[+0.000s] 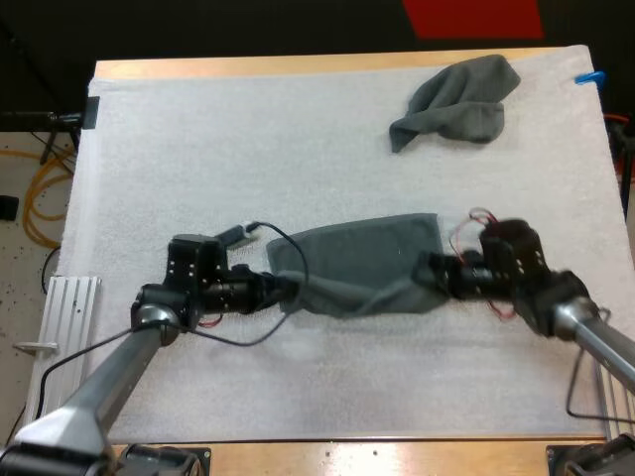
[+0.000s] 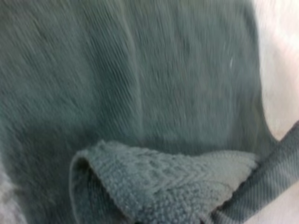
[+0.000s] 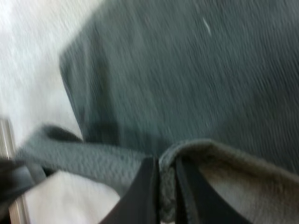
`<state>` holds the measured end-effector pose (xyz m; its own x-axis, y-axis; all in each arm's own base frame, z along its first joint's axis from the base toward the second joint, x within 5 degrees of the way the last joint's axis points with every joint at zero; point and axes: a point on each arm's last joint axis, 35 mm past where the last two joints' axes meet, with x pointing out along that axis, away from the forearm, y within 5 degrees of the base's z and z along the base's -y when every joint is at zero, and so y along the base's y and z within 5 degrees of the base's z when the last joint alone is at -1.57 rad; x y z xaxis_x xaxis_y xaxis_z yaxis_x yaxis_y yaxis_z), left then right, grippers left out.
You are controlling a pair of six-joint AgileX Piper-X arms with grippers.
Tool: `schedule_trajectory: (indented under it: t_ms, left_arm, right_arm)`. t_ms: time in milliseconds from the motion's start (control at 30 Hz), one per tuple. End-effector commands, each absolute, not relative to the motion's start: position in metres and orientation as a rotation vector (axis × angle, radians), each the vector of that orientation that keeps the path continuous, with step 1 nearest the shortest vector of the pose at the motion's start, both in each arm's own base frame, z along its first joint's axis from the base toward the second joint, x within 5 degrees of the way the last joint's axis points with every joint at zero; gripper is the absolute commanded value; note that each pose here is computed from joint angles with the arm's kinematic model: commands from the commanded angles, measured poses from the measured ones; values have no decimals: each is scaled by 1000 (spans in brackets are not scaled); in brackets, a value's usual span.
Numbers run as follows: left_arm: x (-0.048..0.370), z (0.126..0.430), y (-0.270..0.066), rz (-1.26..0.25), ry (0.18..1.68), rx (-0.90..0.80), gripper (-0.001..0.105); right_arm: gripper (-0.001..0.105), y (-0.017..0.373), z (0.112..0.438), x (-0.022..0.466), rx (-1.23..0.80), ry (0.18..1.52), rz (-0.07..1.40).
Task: Pick towel from pile fold and stack
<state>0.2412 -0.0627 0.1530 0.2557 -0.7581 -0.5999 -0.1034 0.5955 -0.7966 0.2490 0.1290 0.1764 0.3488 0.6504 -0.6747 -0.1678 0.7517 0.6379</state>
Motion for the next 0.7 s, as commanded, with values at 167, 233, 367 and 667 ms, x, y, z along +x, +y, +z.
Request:
schedule_trajectory:
  t_ms: [167, 233, 367, 667]
  left_arm:
    - [255, 140, -53, -544, 1231, -939, 0]
    - [255, 137, -54, -542, 1236, -941, 0]
    - [257, 136, -53, -533, 1227, -934, 0]
    - [264, 140, -54, -571, 1148, -908, 0]
  right_arm:
    - [0, 142, 182, 285, 486, 1021, 500]
    - [0, 142, 180, 288, 481, 1016, 459]
    - [0, 140, 176, 289, 482, 1017, 365]
    - [0, 137, 174, 292, 446, 975, 273]
